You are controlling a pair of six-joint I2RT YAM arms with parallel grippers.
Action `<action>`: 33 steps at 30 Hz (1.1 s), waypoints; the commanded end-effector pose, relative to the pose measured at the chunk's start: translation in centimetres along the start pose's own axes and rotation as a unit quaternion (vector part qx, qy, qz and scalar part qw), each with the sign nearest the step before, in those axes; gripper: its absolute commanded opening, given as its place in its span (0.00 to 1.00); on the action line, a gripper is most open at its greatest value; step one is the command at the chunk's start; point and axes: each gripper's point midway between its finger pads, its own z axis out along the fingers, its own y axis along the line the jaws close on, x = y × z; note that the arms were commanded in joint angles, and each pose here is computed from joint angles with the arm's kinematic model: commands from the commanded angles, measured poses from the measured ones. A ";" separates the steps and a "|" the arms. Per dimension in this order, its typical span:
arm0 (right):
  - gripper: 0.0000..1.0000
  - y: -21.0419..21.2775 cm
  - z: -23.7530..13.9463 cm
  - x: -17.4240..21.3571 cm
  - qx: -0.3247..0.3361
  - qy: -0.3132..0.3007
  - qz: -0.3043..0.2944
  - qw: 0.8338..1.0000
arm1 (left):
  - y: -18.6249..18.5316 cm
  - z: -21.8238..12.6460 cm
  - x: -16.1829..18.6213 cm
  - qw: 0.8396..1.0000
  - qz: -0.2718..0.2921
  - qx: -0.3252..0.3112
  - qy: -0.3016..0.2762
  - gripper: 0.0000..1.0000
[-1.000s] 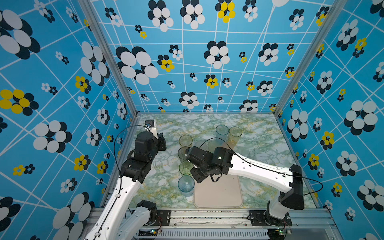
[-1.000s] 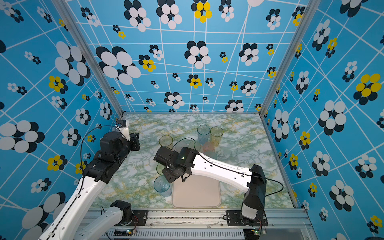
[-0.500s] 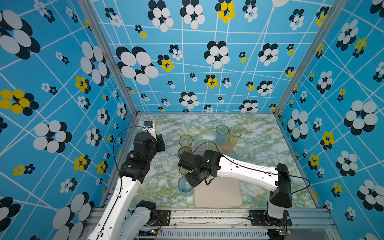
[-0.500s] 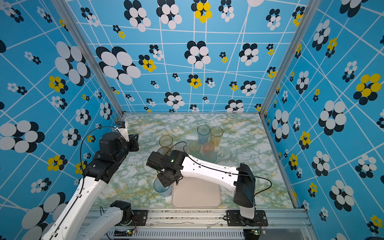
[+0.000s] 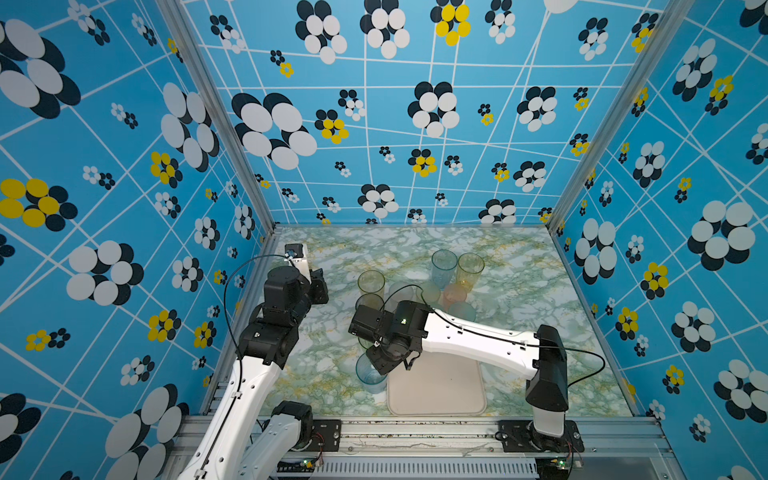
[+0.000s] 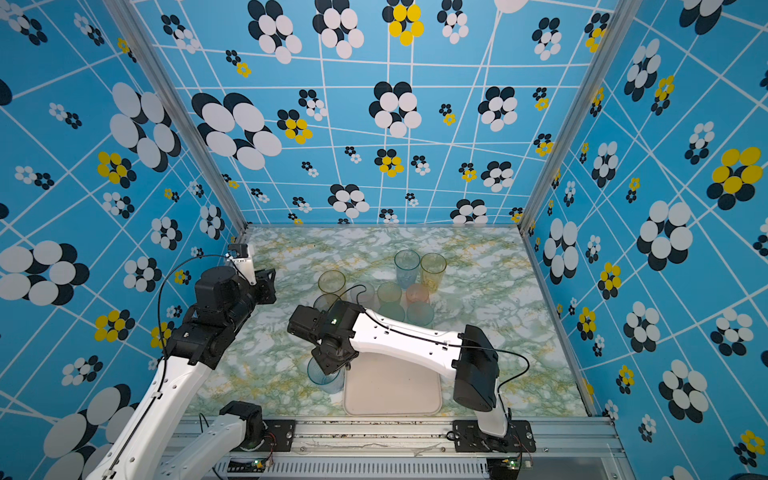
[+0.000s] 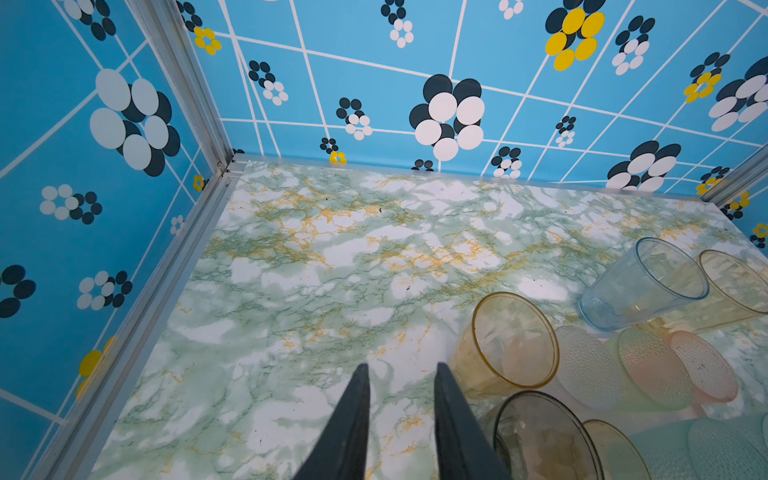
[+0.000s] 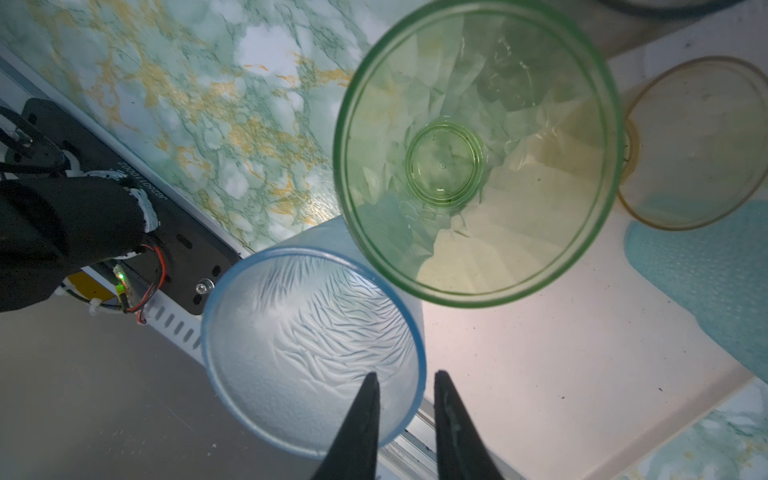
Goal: Place the glasses into the tray
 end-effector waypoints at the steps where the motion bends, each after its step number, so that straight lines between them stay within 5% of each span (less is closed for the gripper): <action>1: 0.26 -0.1 0.2 0.4 0.016 0.013 -0.003 1.000 | 0.1 -0.3 -0.2 1.000 -0.004 0.004 -0.011 0.29; 12: 0.22 -0.2 0.9 0.5 0.021 0.021 -0.002 1.000 | 0.1 -0.3 -0.2 1.000 -0.004 0.004 -0.011 0.29; 20: 0.10 -0.6 1.0 0.8 0.027 0.028 -0.001 0.999 | 0.2 -0.3 -0.1 1.000 -0.004 0.002 -0.010 0.30; 33: 0.00 -1.4 -2.5 1.0 0.021 -0.011 -0.012 1.000 | 0.3 -0.1 0.1 1.000 -0.003 0.000 -0.004 0.30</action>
